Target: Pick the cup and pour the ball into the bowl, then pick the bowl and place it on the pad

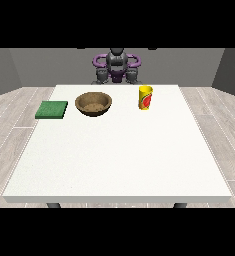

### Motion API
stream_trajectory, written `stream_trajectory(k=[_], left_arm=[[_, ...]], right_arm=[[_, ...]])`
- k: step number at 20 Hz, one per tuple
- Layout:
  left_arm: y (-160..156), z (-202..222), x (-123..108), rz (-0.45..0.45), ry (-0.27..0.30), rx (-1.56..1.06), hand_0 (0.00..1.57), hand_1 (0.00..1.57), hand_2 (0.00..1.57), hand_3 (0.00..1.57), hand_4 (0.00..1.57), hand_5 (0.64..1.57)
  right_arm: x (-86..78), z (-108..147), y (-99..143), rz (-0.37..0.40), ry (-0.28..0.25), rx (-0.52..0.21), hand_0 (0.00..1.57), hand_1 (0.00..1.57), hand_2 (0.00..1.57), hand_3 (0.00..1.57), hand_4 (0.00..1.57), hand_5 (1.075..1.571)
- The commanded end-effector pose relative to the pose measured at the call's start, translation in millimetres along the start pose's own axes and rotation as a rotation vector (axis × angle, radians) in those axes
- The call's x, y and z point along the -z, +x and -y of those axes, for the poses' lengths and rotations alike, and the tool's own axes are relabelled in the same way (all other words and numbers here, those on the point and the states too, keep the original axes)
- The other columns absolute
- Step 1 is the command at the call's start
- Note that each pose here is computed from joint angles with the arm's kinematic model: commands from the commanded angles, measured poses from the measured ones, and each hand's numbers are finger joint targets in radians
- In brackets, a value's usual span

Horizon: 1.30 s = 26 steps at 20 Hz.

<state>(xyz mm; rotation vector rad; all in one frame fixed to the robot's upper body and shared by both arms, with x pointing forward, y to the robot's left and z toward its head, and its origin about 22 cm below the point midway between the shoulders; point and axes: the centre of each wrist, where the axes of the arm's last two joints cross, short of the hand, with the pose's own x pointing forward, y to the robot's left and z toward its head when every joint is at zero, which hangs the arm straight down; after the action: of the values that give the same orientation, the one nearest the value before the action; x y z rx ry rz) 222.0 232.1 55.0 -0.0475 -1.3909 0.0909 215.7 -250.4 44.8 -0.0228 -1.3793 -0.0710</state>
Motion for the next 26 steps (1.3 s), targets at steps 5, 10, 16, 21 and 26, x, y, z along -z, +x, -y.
stream_trajectory(k=[5, 10, 16, 21, 26], left_arm=[[36, 31, 4, 0.16, 0.017, 0.001, 0.0, 0.0, 0.0, 0.0, 0.59, 1.557], [42, 22, 27, 0.378, -0.031, 0.037, 0.0, 0.0, 0.0, 0.0, 0.58, 1.544], [-1, 5, 40, 0.466, 0.011, 0.127, 0.0, 0.0, 0.0, 0.0, 0.55, 1.487], [-25, -26, 55, 0.498, -0.019, 0.132, 0.0, 0.0, 0.0, 0.0, 0.36, 1.483], [-67, -42, 74, 0.414, -0.005, 0.13, 0.0, 0.0, 0.0, 0.0, 0.0, 1.451]], right_arm=[[-14.5, 8, 69, 0.161, 0.017, 0.021, 0.0, 0.0, 0.0, 0.0, 0.76, 1.549], [16.5, -8, 58, 0.346, 0.006, 0.04, 0.0, 0.0, 0.0, 0.0, 0.73, 1.55], [21.6, 11, 40, 0.434, 0.073, 0.053, 0.0, 0.0, 0.0, 0.0, 0.69, 1.543], [34.3, 39, 42, 0.505, 0.041, 0.03, 0.0, 0.0, 0.0, 0.0, 0.68, 1.551], [34.6, 42, 33, 0.444, 0.059, 0.032, 0.0, 0.0, 0.0, 0.0, 0.67, 1.559]])
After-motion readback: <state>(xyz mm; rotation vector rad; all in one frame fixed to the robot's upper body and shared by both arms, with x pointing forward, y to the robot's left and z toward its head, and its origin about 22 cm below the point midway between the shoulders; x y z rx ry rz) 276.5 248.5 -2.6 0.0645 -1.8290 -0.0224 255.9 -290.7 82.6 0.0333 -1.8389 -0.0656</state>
